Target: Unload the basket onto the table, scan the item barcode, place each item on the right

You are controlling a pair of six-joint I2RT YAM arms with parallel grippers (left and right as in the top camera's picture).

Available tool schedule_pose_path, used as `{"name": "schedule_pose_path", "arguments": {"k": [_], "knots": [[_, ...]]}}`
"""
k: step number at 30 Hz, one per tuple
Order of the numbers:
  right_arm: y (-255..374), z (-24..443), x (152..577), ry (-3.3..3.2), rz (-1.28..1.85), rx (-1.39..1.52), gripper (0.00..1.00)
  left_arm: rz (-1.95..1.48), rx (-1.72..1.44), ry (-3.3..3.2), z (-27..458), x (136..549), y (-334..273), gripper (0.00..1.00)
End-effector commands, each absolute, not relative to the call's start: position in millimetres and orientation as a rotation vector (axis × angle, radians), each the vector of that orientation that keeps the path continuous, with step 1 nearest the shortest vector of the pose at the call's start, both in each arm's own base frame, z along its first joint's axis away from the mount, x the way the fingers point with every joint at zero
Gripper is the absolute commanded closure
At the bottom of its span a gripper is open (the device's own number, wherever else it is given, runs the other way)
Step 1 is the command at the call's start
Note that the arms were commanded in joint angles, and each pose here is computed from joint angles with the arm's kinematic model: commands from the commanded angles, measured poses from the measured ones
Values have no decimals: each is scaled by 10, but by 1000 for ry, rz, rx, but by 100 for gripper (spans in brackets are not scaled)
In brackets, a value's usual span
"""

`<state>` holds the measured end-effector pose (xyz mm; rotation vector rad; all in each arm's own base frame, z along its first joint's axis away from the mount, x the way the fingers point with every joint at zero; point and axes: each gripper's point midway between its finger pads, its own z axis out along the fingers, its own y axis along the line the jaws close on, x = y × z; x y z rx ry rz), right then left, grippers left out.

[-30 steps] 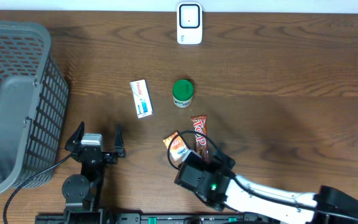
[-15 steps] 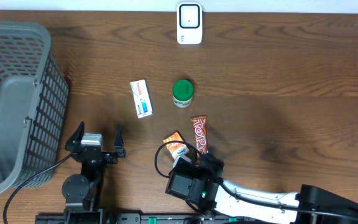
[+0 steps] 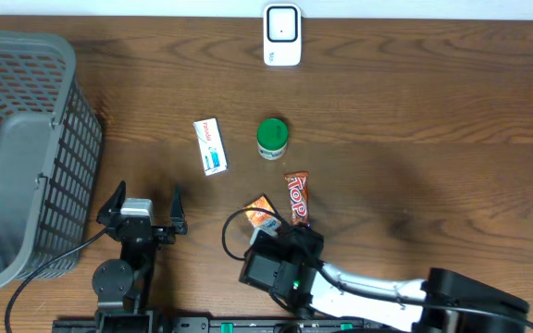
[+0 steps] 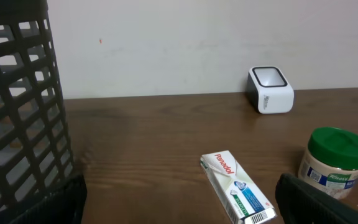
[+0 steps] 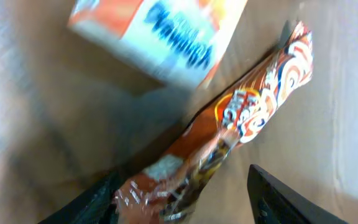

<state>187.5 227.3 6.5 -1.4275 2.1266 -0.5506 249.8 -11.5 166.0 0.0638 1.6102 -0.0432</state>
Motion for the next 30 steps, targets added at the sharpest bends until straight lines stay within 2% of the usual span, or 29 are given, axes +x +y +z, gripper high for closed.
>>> {"name": "schedule_pose_path", "arguments": {"k": [1,10,15,19,23,26,30], "knots": [[1897,-486,1616,2272,-608,-1620,41,-41,54,1602,1679,2496,-102,4],[1811,-536,1584,2295,-652,-1638,70,-41,54,1602,1678,2497,-102,4],[1829,-527,1594,2295,-648,-1633,98,-41,54,1602,1678,2497,-102,4],[1917,-485,1588,2332,-608,-1602,99,-41,54,1602,1678,2497,-102,4],[2102,-370,1472,2442,-423,-1608,99,-41,54,1602,1678,2497,-102,4],[2246,-77,1415,2545,-235,-1550,99,-41,54,1602,1679,2496,-102,4],[2373,552,1424,2612,-20,-1411,99,-41,54,1602,1678,2497,-102,4]]}}
